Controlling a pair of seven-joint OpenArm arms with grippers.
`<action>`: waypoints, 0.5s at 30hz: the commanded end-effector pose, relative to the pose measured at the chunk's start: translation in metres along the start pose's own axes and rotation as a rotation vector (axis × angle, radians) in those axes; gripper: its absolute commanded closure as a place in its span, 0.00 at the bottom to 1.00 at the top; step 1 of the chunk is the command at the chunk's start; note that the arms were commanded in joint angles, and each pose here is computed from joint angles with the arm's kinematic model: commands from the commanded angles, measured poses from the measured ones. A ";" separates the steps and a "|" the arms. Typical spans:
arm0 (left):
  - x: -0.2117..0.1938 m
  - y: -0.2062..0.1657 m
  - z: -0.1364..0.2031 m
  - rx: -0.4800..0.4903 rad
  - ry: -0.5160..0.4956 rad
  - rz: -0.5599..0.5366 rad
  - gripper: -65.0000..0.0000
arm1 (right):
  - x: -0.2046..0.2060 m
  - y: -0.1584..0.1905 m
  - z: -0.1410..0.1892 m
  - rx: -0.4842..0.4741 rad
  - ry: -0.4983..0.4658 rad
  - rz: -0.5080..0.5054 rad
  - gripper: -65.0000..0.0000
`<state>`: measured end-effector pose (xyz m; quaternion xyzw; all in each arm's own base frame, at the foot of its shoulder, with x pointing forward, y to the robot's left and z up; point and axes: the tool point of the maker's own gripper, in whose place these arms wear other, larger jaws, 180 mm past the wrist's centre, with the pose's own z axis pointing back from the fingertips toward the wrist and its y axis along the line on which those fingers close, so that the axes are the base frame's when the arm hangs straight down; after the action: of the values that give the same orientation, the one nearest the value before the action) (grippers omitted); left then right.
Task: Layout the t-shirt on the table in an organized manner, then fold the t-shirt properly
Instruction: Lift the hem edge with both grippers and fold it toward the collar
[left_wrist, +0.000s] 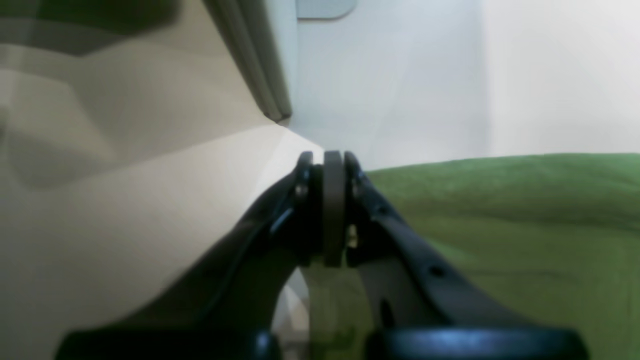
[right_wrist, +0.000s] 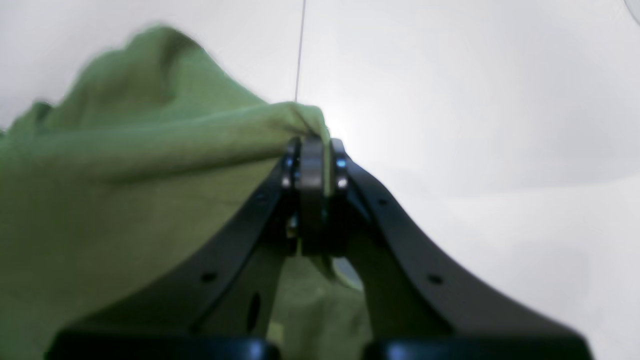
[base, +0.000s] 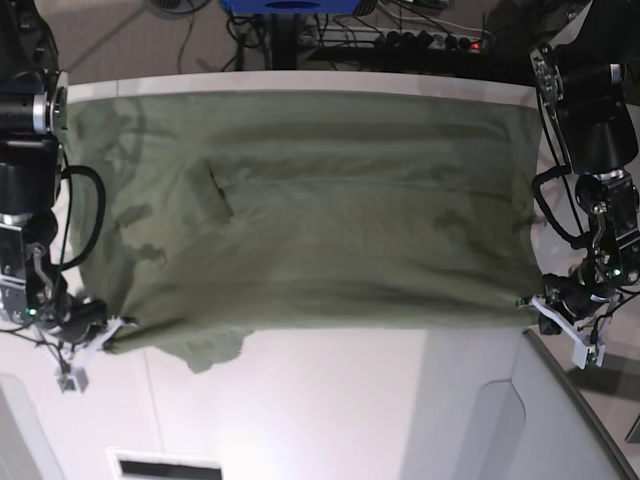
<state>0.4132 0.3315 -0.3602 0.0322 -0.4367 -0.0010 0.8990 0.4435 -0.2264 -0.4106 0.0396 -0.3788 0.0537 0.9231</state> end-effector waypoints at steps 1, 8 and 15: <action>0.024 0.009 0.006 0.016 -0.066 -0.007 1.00 | 0.025 -0.004 0.003 0.008 -0.056 0.013 1.00; 0.000 0.005 0.006 0.003 -0.028 0.005 1.00 | 0.001 -0.006 -0.011 0.036 -0.008 -0.036 1.00; -0.006 0.009 0.014 -0.024 -0.044 0.060 1.00 | 0.011 0.003 -0.009 0.118 -0.049 0.005 1.00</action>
<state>0.3869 0.3309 -0.3782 -0.0009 -0.4279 0.0209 0.9036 0.4355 -0.2154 -0.4363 0.0971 -0.3593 0.0755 0.9251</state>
